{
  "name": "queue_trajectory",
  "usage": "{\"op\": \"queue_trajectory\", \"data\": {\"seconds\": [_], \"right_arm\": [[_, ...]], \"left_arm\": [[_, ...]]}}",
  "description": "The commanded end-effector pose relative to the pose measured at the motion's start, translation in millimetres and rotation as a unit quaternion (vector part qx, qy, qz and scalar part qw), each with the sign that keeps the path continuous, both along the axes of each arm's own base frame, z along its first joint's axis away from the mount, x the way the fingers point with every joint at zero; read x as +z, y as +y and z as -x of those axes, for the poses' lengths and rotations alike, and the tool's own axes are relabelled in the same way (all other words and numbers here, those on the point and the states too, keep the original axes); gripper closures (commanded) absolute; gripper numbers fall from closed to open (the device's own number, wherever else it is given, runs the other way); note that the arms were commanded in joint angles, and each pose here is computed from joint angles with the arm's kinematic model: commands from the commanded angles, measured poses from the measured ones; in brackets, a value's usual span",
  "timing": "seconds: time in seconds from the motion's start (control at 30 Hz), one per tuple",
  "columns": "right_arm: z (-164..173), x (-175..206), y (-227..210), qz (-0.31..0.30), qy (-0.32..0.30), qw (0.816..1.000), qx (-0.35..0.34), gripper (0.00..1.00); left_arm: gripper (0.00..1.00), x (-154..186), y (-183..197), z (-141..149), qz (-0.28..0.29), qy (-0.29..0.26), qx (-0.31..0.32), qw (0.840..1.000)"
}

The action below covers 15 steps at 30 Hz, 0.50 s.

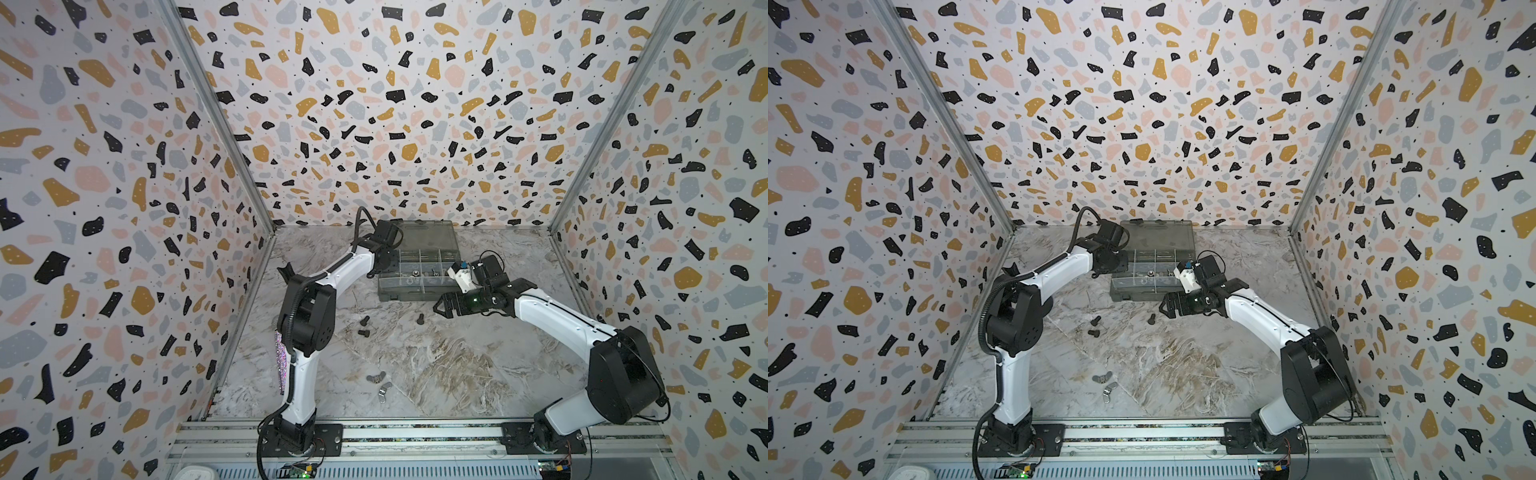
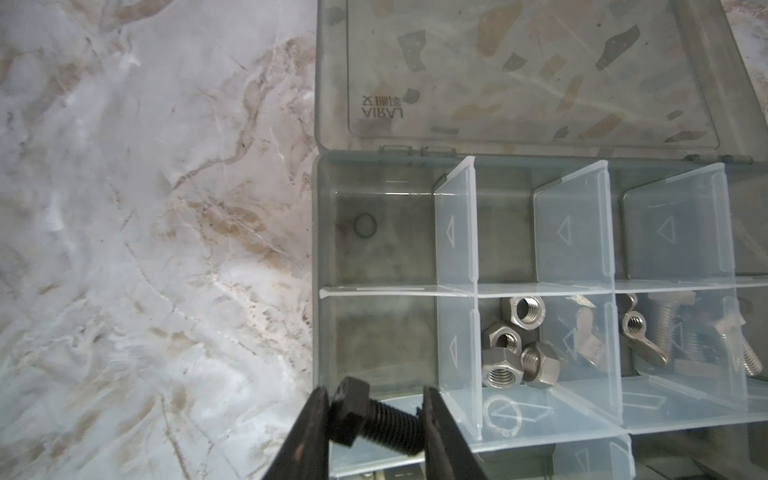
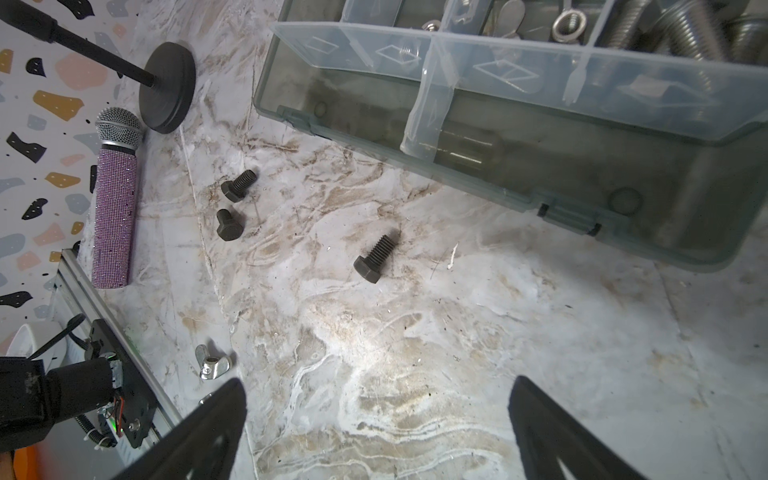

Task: Sort the screws and nuts into containers
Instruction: Place the screw into the container.

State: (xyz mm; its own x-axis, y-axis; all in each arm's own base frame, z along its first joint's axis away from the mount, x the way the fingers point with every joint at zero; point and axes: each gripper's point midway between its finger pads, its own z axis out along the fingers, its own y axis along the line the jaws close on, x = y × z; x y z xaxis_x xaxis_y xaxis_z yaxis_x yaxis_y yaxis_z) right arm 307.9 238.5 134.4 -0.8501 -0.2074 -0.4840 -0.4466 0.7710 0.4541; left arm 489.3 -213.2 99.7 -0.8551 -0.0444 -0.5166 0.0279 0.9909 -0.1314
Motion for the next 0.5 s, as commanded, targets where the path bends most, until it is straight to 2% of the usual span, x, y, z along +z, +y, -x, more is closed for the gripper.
{"op": "queue_trajectory", "data": {"seconds": [0.0, 0.1, 0.3, 0.47], "right_arm": [[-3.4, 14.9, -3.8, -0.004, -0.014, 1.0, -0.005, 0.01], [-5.4, 12.2, -5.4, -0.002, -0.011, 1.0, -0.006, 0.01], [-7.2, 8.6, -8.4, 0.0, -0.009, 1.0, -0.008, 0.01], [-10.0, 8.8, -14.5, 0.016, -0.016, 1.0, -0.017, 0.01]], "left_arm": [[0.68, 3.1, -10.1, -4.5, 0.012, -0.002, -0.011, 1.0], [0.64, -3.1, -11.6, -6.3, 0.012, 0.002, -0.012, 1.0], [0.41, -4.8, -16.7, -10.4, 0.017, 0.003, -0.017, 1.0], [0.4, 20.1, -22.8, -9.9, 0.025, -0.016, -0.023, 0.999]]}}
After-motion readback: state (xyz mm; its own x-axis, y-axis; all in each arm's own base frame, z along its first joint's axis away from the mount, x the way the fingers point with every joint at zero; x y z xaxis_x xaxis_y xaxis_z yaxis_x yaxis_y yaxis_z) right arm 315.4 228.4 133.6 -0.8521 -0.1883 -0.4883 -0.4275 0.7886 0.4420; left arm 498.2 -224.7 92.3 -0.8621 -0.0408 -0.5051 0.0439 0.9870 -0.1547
